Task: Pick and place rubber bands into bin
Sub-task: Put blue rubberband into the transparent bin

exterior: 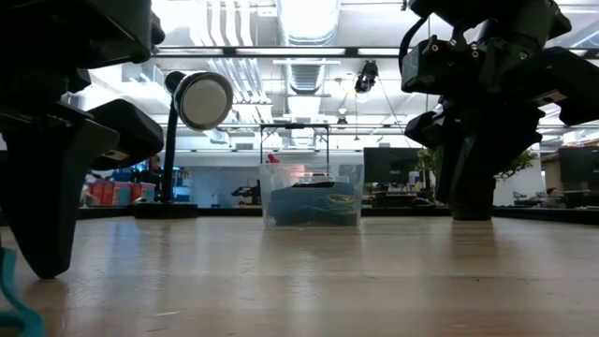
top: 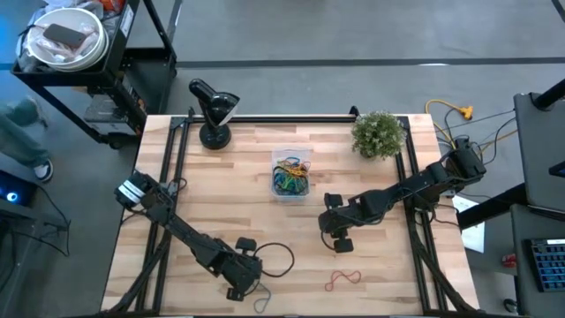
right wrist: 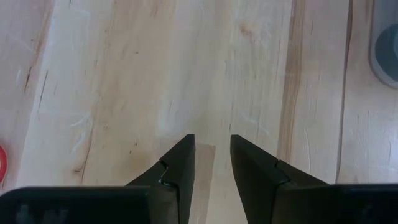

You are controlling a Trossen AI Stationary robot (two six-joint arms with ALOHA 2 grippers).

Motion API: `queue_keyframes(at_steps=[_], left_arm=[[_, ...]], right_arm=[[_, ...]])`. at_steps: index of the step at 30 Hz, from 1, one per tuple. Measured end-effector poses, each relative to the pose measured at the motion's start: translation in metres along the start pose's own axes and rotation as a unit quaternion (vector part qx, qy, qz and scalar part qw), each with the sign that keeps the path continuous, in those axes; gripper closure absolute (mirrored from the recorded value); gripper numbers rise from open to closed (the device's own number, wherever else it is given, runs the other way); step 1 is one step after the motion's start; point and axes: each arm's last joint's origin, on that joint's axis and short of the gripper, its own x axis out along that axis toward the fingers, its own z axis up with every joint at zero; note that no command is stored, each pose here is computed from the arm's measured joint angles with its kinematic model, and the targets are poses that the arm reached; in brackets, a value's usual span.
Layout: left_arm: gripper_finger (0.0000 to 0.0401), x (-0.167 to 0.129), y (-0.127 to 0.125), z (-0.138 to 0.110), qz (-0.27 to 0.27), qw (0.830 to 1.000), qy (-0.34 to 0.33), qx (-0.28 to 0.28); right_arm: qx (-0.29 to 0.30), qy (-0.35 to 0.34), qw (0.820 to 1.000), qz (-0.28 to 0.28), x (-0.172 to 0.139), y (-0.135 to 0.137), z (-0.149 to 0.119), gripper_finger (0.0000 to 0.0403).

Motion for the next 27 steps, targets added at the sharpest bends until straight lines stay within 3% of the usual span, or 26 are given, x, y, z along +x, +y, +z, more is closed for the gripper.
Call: queue_keyframes(at_steps=[5,12,22,27], left_arm=[[0.0313,0.0,0.0,0.0,0.002,1.0,0.0,0.0],[0.0394,-0.001,-0.001,0.001,0.003,1.0,0.001,0.008],[0.0401,-0.01,-0.002,0.009,0.03,0.999,-0.023,0.039],[0.0401,-0.026,-0.001,0.016,0.092,0.994,-0.045,0.042]], right_arm=[[0.0,0.0,1.0,0.0,0.0,0.0,0.0,0.0305],[0.0,0.0,1.0,0.0,0.0,0.0,0.0,0.0306],[0.0,0.001,1.0,0.0,0.0,0.0,0.0,0.0314],[0.0,0.001,1.0,0.001,0.0,0.0,0.0,0.0312]])
